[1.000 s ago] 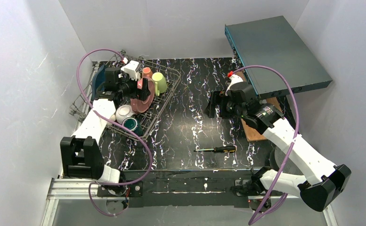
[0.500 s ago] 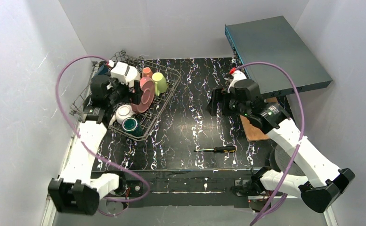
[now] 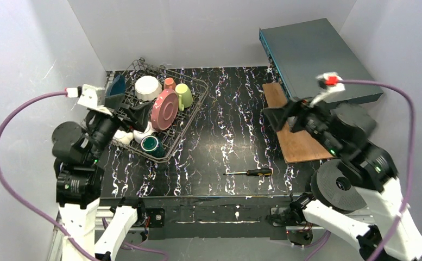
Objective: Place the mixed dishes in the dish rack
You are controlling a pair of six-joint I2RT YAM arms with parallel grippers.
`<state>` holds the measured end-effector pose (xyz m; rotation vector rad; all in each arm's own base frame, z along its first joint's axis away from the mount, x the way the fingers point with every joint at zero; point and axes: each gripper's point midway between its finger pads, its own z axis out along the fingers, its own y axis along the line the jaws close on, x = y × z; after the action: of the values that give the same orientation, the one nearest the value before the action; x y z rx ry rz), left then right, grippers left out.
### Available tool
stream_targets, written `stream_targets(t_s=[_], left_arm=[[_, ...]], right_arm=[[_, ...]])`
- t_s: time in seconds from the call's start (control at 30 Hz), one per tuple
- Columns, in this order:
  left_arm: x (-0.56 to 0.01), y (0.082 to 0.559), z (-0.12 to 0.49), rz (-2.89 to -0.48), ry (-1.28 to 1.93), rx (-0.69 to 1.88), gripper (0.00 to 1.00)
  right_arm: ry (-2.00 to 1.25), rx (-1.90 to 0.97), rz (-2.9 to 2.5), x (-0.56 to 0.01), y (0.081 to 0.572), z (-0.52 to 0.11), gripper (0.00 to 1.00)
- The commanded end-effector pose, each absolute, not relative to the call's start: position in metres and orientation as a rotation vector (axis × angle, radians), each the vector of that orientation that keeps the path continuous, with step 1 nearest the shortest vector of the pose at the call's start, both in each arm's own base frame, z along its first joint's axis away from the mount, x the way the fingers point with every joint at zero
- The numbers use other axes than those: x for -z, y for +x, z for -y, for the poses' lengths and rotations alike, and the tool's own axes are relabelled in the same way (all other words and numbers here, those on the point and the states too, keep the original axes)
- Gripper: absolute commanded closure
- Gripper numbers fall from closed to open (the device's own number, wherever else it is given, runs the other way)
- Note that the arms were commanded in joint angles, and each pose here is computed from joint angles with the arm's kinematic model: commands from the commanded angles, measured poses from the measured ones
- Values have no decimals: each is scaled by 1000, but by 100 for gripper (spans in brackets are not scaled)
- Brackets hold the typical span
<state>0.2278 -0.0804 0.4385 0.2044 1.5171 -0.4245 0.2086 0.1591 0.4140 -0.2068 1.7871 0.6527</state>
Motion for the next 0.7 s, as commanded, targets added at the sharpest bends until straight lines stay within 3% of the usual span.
stream_targets(t_s=[0.0, 0.3, 0.67], left_arm=[[-482, 191, 80, -1383, 198, 454, 2], [-519, 144, 69, -1244, 191, 406, 2], [-521, 139, 68, -1239, 195, 401, 2]], right_arm=[[-169, -648, -1506, -471, 179, -120, 2], [19, -611, -1259, -529, 133, -50, 0], [66, -560, -1271, -520, 143, -43, 0]])
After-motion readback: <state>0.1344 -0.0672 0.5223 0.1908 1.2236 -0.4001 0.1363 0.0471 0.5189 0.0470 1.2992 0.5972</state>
